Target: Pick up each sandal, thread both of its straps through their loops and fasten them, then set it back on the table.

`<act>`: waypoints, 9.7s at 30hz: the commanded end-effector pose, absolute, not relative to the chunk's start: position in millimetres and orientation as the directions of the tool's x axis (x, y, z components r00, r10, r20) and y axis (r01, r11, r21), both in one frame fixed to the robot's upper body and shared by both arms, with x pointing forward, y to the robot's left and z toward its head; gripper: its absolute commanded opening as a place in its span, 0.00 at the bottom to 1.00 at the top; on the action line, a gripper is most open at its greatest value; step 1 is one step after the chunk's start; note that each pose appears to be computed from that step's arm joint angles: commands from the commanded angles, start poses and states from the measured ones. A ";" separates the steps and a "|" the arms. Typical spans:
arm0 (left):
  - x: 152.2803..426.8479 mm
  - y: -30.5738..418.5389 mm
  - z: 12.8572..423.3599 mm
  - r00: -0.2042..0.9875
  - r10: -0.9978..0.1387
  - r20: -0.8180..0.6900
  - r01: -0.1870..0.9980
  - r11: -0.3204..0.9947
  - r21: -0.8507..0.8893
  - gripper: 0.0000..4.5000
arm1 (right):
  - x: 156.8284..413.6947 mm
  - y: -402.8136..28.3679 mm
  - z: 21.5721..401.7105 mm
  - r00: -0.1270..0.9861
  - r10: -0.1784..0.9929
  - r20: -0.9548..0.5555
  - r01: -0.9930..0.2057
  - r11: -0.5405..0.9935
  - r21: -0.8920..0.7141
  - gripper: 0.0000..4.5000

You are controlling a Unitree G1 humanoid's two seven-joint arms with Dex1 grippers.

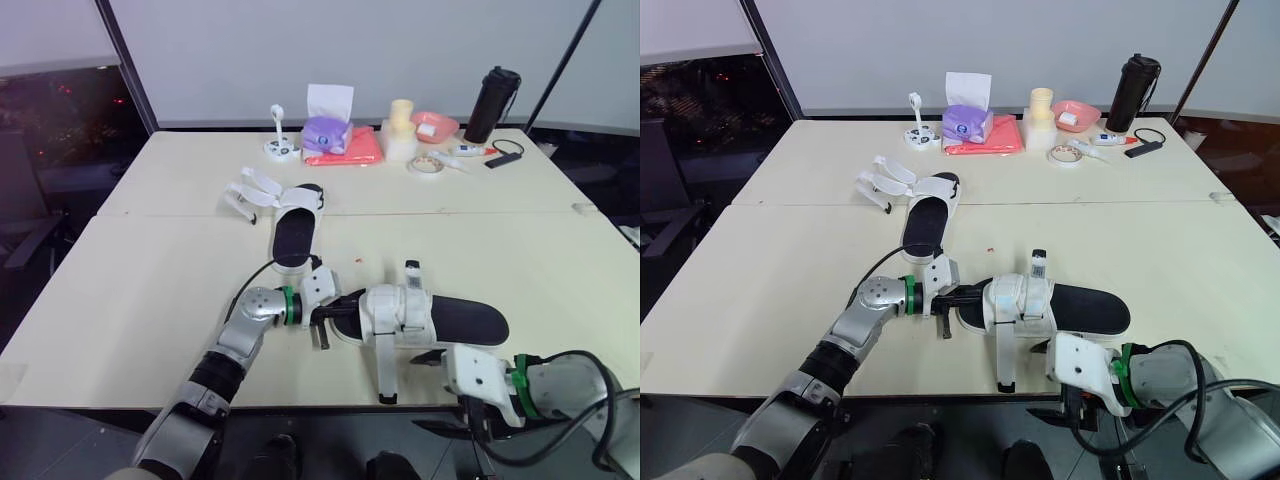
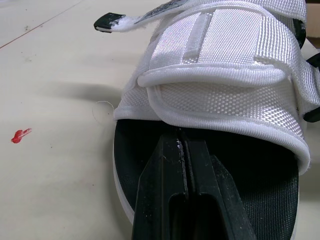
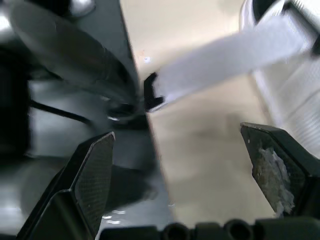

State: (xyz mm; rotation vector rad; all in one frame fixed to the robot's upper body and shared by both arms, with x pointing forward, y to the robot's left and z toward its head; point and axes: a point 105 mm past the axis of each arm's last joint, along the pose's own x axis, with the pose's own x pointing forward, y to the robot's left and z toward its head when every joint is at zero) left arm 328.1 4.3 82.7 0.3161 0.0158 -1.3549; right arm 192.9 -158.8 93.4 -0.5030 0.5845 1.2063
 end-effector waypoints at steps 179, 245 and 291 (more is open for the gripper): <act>309.4 8.9 41.3 0.160 -0.921 -0.355 0.970 0.080 0.229 0.00 | 393.9 -154.7 181.0 0.725 0.552 -0.411 -0.680 0.483 -0.551 0.77; 312.6 80.8 169.0 0.417 -0.908 -0.041 0.908 0.413 0.070 0.00 | 419.4 -208.1 172.8 0.958 0.239 -0.158 -0.163 -0.002 -0.987 0.00; 379.4 101.9 189.8 0.718 -0.696 -0.014 0.581 0.588 0.563 0.00 | 294.1 -163.9 210.3 0.749 0.572 -0.334 -0.661 0.618 -0.425 1.00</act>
